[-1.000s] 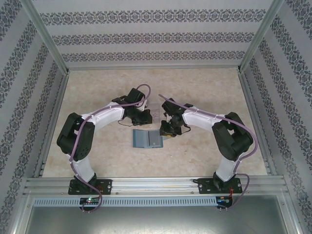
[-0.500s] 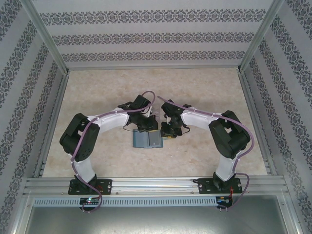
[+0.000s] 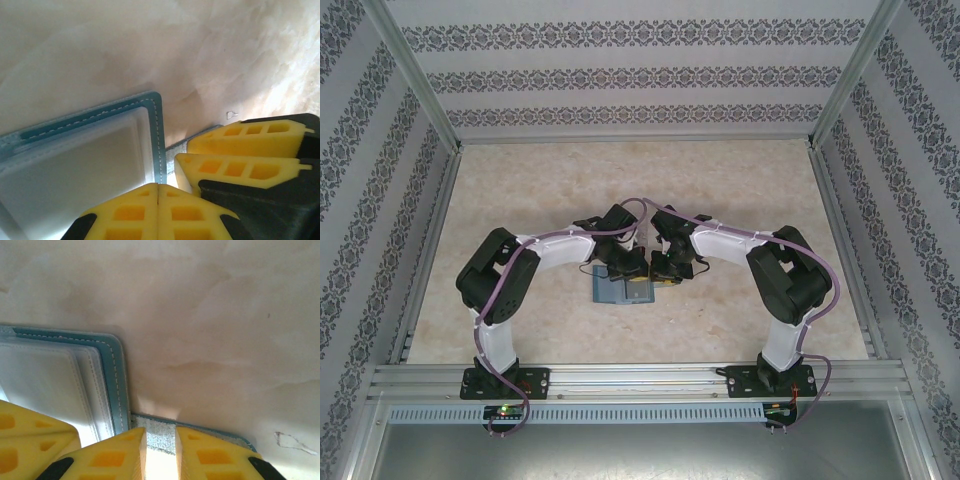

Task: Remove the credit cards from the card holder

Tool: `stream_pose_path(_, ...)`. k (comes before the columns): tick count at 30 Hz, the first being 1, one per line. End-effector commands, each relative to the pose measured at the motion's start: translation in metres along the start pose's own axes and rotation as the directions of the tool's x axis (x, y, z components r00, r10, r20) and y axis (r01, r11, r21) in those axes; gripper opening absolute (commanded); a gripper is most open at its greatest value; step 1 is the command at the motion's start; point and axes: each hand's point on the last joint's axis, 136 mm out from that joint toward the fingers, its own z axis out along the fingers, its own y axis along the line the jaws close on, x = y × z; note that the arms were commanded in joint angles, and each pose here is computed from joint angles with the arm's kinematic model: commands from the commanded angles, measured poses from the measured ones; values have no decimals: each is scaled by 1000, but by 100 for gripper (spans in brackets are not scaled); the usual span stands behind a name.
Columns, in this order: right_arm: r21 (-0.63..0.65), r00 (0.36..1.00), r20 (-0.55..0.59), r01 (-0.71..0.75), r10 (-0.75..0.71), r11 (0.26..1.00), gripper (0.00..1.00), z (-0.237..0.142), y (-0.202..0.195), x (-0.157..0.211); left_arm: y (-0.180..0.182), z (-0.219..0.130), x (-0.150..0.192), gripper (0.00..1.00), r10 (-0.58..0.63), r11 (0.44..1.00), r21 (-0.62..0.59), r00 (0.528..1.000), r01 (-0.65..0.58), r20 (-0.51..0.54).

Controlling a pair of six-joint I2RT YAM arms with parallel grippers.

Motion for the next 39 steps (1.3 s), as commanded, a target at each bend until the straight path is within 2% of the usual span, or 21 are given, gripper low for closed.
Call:
stream_pose_path(1, 32, 1000, -21, -2, 2, 999, 23, 7, -11, 5, 5, 11, 8, 7, -14, 1000, -9, 999, 13, -37)
stream_pose_path(12, 35, 1000, -23, -4, 5, 999, 23, 6, -11, 4, 30, 9, 21, 7, -12, 991, -131, 997, 3, -73)
stream_pose_path(35, 33, 1000, -25, 0, 1, 999, 24, 6, -10, 4, 36, -7, 24, 10, 33, 966, -254, 997, -49, -67)
stream_pose_path(39, 32, 1000, -25, 1, 0, 999, 24, 6, -9, 3, 43, -11, 24, 15, 36, 953, -299, 997, -55, -66)
